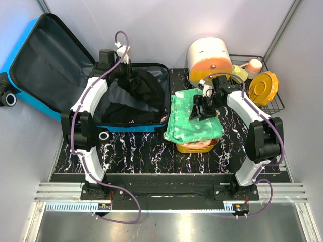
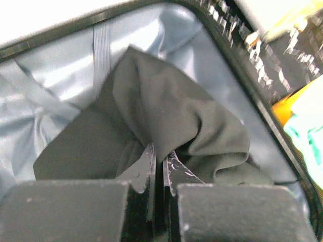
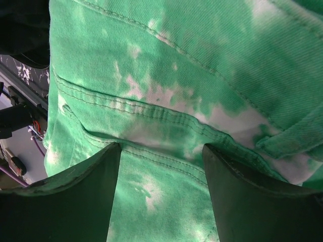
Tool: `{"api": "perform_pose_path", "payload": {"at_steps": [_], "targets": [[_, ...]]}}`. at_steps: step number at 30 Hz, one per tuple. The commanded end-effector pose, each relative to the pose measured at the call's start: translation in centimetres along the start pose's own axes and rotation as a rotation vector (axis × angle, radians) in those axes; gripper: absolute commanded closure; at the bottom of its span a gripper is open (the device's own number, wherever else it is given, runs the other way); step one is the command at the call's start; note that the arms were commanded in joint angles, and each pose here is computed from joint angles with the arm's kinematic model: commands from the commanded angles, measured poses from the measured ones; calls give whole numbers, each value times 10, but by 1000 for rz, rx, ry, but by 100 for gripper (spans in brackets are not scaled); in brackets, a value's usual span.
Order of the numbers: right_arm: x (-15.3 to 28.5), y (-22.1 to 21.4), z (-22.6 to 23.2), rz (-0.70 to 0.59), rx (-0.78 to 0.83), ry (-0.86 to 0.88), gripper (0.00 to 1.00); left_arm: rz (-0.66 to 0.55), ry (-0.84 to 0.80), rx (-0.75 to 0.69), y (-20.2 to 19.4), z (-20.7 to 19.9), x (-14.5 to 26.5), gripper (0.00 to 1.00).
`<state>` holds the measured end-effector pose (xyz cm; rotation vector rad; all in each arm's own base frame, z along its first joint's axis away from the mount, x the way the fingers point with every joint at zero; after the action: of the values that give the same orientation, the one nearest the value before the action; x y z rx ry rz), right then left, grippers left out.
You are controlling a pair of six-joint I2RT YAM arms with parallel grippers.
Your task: Open, take out, and arrange the luggage
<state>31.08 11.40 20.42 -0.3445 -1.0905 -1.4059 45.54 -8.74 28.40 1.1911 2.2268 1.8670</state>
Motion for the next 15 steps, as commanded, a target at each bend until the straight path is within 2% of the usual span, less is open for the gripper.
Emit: {"api": "perform_pose_path", "payload": {"at_steps": [1,3,4,5,6,7,8,15], "targets": [[-10,4,-12,2,31,-72,25,64,37,-119,-28,9,8,100],[-10,3,-11,5,28,-69,24,125,17,-182,-47,17,4,100],[-10,2,-12,7,25,-67,23,182,-32,-190,-61,17,1,94],[-11,2,-12,8,24,-66,22,216,-56,-211,-67,19,-1,83],[-11,1,-12,11,21,-62,22,250,-82,-245,-71,22,-5,61],[-11,1,-12,11,22,-62,21,306,-84,-228,-77,27,-11,29],[-11,0,-12,16,19,-62,20,328,-84,-230,-79,30,-14,1],[-12,3,-12,24,19,-63,16,336,-20,-287,-84,45,-44,1]]}}
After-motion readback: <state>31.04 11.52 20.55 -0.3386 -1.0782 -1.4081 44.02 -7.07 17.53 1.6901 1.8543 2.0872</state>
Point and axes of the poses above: each gripper's point midway between its finger pads, its own x axis back along the fingers, its own z axis along the line the jaws close on, y = z × x, the point moved 10 cm from there along x, back along the fingers, and after that the axes turned 5 degrees about x, right-handed, at the moved point
